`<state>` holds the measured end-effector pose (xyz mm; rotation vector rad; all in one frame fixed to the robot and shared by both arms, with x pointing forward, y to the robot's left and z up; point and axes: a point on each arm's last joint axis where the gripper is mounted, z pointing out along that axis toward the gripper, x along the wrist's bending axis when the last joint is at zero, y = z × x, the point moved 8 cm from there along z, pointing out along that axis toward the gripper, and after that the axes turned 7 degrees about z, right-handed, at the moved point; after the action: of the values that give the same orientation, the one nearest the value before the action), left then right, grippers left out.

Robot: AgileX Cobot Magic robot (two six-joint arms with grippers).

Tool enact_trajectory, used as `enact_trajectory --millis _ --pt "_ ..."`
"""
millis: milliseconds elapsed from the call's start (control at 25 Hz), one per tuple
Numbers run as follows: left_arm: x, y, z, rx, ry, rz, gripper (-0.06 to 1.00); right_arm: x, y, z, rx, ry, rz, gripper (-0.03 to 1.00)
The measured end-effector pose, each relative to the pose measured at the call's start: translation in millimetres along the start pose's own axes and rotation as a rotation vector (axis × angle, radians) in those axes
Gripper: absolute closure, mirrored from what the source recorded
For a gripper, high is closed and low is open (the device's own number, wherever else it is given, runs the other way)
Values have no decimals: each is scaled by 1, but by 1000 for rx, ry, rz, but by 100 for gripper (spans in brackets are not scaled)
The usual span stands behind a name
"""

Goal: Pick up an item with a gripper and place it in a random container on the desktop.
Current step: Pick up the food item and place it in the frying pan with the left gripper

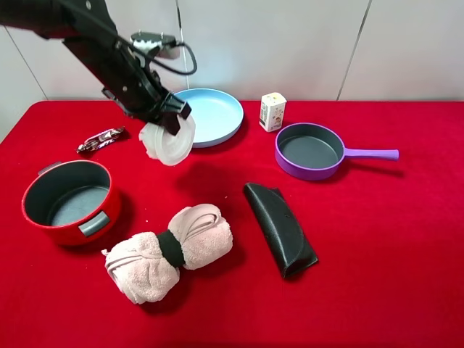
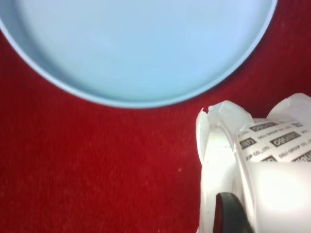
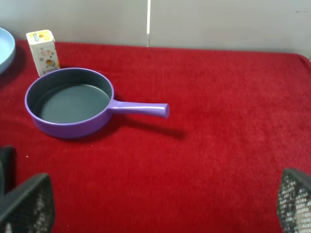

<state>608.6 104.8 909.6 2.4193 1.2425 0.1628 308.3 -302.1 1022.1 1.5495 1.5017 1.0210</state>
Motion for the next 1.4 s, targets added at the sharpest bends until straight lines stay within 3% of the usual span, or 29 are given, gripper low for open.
enact_trajectory --millis 520,960,1400 --pt "-47 52 -26 -91 -45 148 61 0 0 0 0 0 0 27" --pt "-112 104 0 -113 -117 341 61 0 0 0 0 0 0 27" --pt "-156 134 34 -157 -70 579 61 0 0 0 0 0 0 27"
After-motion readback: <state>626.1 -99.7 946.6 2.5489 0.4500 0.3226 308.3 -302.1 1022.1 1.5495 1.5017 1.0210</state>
